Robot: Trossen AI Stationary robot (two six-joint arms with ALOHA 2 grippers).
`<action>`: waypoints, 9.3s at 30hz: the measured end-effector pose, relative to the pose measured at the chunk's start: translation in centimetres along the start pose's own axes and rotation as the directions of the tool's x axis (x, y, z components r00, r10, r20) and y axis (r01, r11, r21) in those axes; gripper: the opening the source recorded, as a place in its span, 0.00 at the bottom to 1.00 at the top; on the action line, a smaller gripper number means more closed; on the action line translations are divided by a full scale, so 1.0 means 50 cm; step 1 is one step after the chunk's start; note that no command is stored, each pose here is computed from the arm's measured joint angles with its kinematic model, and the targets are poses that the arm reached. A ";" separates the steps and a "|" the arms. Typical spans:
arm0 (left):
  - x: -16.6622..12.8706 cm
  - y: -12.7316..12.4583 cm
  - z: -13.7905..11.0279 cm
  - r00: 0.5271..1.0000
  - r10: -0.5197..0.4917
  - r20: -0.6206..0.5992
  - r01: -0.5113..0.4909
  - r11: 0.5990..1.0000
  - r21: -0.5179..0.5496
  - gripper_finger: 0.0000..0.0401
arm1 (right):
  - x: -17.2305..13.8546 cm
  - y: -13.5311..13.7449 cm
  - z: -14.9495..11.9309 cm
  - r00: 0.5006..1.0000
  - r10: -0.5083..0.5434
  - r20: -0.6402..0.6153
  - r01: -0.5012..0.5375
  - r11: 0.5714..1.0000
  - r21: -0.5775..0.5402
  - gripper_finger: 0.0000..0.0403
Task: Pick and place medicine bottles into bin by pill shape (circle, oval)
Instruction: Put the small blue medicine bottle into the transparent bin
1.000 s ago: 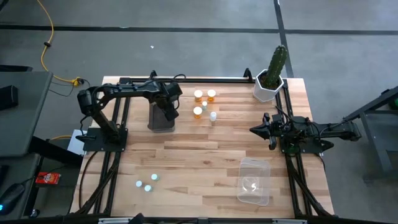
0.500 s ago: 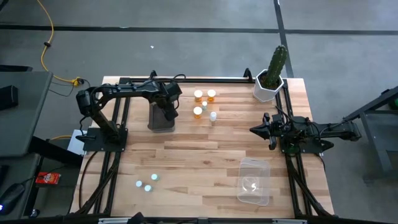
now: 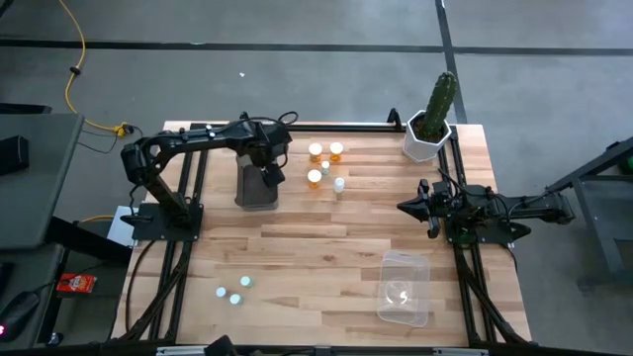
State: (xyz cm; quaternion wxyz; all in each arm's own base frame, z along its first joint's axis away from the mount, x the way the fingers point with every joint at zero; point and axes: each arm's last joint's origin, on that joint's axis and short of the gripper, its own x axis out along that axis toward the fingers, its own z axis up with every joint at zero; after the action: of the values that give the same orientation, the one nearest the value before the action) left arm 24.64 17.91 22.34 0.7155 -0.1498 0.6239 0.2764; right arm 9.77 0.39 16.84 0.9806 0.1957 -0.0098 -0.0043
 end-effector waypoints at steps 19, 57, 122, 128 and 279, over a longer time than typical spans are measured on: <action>-0.284 -0.054 -0.184 0.536 -0.215 0.816 0.353 0.936 0.015 0.55 | 0.000 0.000 0.000 1.000 0.000 0.000 0.000 1.000 0.000 0.00; -0.221 -0.108 -0.294 0.303 -0.407 0.862 0.559 0.808 0.185 0.54 | 0.050 0.070 0.175 0.938 0.025 0.345 -0.059 0.994 0.087 0.00; -0.230 -0.283 -0.400 0.801 -0.573 0.173 0.461 0.775 0.433 0.54 | 0.173 0.079 0.172 0.995 -0.089 0.036 0.086 0.993 0.080 0.00; -0.241 -0.324 -0.450 0.819 -0.572 0.036 0.518 0.767 0.379 0.55 | 0.173 0.078 0.169 0.995 -0.094 0.023 0.092 0.993 0.078 0.00; -0.117 -0.298 -0.058 0.585 -0.471 0.660 0.328 0.882 0.339 0.27 | 0.469 0.116 0.127 0.850 -0.252 -0.462 0.163 0.961 -0.223 0.44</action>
State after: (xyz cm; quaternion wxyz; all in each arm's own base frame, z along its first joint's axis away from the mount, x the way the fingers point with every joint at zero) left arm 30.55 3.10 25.60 0.9565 -0.0996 0.2604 0.0862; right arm 33.13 3.03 25.35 0.9584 0.1031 0.2588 -0.0621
